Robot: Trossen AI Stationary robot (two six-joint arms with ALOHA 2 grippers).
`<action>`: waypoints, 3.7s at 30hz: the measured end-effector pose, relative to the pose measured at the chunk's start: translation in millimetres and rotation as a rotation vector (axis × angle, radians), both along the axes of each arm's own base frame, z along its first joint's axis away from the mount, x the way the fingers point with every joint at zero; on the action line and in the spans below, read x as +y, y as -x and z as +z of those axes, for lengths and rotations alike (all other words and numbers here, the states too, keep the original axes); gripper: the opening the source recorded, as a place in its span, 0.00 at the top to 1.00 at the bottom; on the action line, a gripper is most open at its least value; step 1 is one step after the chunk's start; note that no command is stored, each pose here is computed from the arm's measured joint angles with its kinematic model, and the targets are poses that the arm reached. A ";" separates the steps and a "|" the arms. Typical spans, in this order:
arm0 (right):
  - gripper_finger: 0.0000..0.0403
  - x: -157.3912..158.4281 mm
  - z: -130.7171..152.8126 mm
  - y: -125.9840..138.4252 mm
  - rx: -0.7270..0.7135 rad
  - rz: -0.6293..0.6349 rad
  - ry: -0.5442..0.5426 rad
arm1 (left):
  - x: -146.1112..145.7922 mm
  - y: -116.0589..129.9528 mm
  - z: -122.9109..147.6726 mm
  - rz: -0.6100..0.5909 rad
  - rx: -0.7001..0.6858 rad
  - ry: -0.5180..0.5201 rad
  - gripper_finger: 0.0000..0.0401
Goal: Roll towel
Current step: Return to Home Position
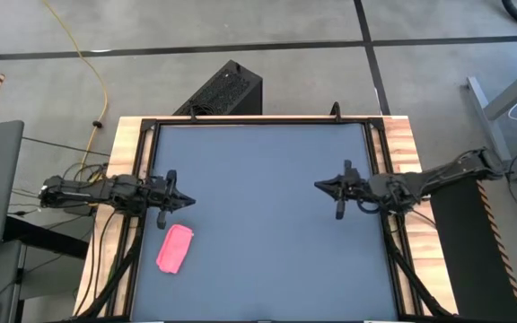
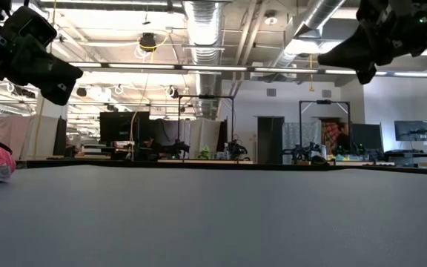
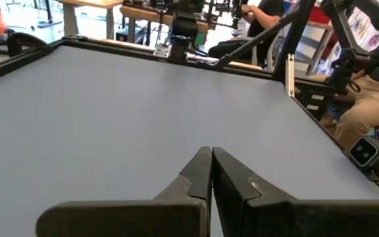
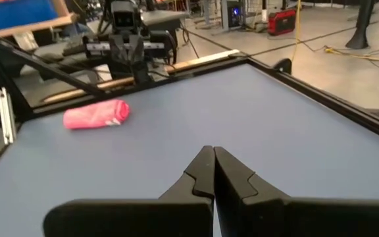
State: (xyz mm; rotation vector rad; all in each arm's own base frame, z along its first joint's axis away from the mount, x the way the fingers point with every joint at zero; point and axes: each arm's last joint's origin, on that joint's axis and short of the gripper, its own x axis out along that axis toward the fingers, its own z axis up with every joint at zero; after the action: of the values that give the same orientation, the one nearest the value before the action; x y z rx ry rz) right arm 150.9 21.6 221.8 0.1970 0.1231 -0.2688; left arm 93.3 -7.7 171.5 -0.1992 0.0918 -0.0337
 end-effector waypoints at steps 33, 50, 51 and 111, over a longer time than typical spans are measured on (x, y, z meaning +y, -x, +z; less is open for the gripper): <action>0.90 -24.1 -48.8 54.7 -0.214 -0.032 0.005 | 0.1 -0.1 -0.3 0.006 0.002 0.010 1.00; 0.90 -24.1 -49.2 54.7 -0.210 -0.032 0.005 | 0.2 -0.1 -0.4 0.008 0.003 0.018 1.00; 0.90 -24.1 -49.2 54.7 -0.210 -0.032 0.005 | 0.2 -0.1 -0.4 0.008 0.003 0.019 1.00; 0.90 -24.1 -49.3 54.7 -0.209 -0.031 0.005 | 0.2 -0.1 -0.5 0.009 0.004 0.025 1.00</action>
State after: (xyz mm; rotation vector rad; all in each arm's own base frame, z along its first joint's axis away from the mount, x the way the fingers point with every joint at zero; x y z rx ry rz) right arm 96.2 -2.5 172.5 0.2215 -0.0881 -0.2782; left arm 93.4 -7.5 171.1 -0.2241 0.0945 -0.0259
